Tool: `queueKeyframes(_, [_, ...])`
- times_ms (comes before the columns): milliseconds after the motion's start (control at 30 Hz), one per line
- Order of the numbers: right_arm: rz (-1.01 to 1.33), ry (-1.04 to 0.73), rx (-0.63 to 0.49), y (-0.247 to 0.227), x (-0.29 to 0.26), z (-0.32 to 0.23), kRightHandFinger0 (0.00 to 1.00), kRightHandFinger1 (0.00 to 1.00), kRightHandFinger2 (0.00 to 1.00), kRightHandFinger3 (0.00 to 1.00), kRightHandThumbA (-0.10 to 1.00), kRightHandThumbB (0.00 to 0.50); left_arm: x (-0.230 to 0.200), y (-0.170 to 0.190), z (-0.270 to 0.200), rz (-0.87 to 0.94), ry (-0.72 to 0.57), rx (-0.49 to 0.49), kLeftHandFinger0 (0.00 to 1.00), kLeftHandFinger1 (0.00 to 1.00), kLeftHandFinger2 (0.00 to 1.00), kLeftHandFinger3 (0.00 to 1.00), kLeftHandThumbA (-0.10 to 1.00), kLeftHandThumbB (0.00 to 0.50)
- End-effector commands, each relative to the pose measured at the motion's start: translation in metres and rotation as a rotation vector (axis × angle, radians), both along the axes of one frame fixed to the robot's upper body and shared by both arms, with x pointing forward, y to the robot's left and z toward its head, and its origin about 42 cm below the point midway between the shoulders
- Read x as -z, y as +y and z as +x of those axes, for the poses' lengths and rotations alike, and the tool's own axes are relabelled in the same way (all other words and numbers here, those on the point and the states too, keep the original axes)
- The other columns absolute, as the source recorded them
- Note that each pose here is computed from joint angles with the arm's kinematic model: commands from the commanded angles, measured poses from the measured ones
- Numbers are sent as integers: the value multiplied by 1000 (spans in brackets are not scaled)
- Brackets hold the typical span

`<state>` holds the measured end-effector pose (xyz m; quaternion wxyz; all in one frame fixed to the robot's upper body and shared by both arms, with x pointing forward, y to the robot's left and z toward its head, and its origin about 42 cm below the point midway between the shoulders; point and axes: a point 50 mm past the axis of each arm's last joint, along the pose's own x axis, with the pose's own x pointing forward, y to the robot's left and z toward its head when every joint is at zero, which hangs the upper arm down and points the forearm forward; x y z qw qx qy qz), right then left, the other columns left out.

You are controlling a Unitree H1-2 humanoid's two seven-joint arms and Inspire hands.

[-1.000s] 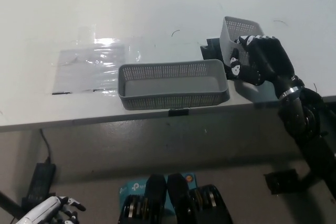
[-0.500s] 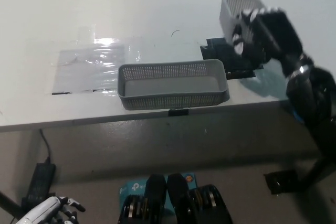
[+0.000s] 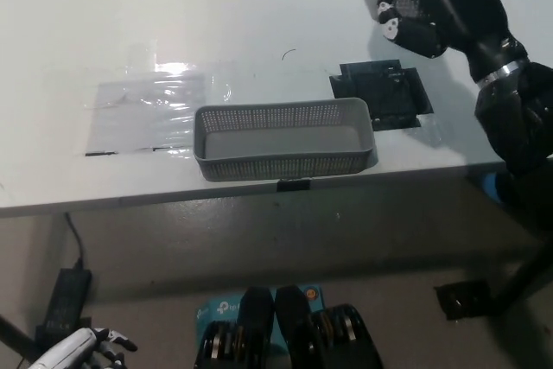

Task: The robot uses its right hand to pick up the grey box kept on the middle on the desk and place it on top of another box next to it in a right angle

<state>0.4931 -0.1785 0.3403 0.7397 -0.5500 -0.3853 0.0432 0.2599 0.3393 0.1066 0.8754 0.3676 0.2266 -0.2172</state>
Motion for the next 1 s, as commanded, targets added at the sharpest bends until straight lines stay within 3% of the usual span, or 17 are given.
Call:
queueKeyframes(0, [9, -30, -65, 19, -2, -12, 0, 0, 124, 0, -100, 347, -8, 5, 2, 28, -30, 8, 379, 418, 561, 665, 300, 336])
queueKeyframes(67, [-11, -26, -85, 28, 6, -18, 0, 0, 141, 0, -100, 318, -8, 5, 2, 28, -27, 3, 423, 455, 602, 682, 302, 341])
queueKeyframes(200, [33, 13, -124, 41, 20, -27, 0, 0, 148, 2, -100, 325, -7, 4, 3, 25, -31, 9, 380, 413, 562, 661, 289, 340])
queueKeyframes(233, [34, 23, -132, 50, 25, -32, 0, 0, 177, 12, -100, 294, -6, 4, 3, 23, -27, 8, 389, 418, 566, 672, 284, 337])
queueKeyframes(333, [35, 8, -142, 56, 32, -35, 0, 0, 221, 7, -100, 293, -6, 2, 5, 25, -29, 15, 387, 416, 562, 672, 284, 332])
queueKeyframes(433, [59, 43, -175, 64, 42, -40, 0, 0, 255, 6, -100, 256, -7, 1, 5, 31, -33, 22, 379, 408, 552, 675, 292, 331])
queueKeyframes(567, [36, 73, -177, 72, 58, -48, 0, 0, 286, 72, -100, 234, -6, 1, 5, 22, -35, 19, 392, 410, 551, 672, 264, 324])
queueKeyframes(633, [32, 70, -183, 73, 63, -49, 0, 0, 249, 57, -100, 260, -5, 2, 5, 16, -32, 16, 372, 389, 527, 662, 269, 335])
queueKeyframes(733, [30, 82, -187, 73, 66, -49, 0, 0, 276, 75, -100, 287, -7, 1, 6, 16, -25, 17, 365, 394, 532, 694, 282, 331])
queueKeyframes(833, [40, 58, -185, 74, 66, -48, 0, 18, 358, 165, -100, 264, -8, 1, 7, 10, -19, 13, 365, 401, 537, 687, 275, 331])
queueKeyframes(900, [36, 63, -172, 76, 67, -49, 0, 6, 362, 187, -100, 235, -9, 1, 7, 18, -20, 22, 357, 392, 530, 694, 290, 330])
queueKeyframes(967, [36, 80, -161, 77, 68, -50, 0, 31, 346, 200, -100, 238, -9, 1, 8, 28, -30, 30, 374, 406, 545, 693, 297, 327])
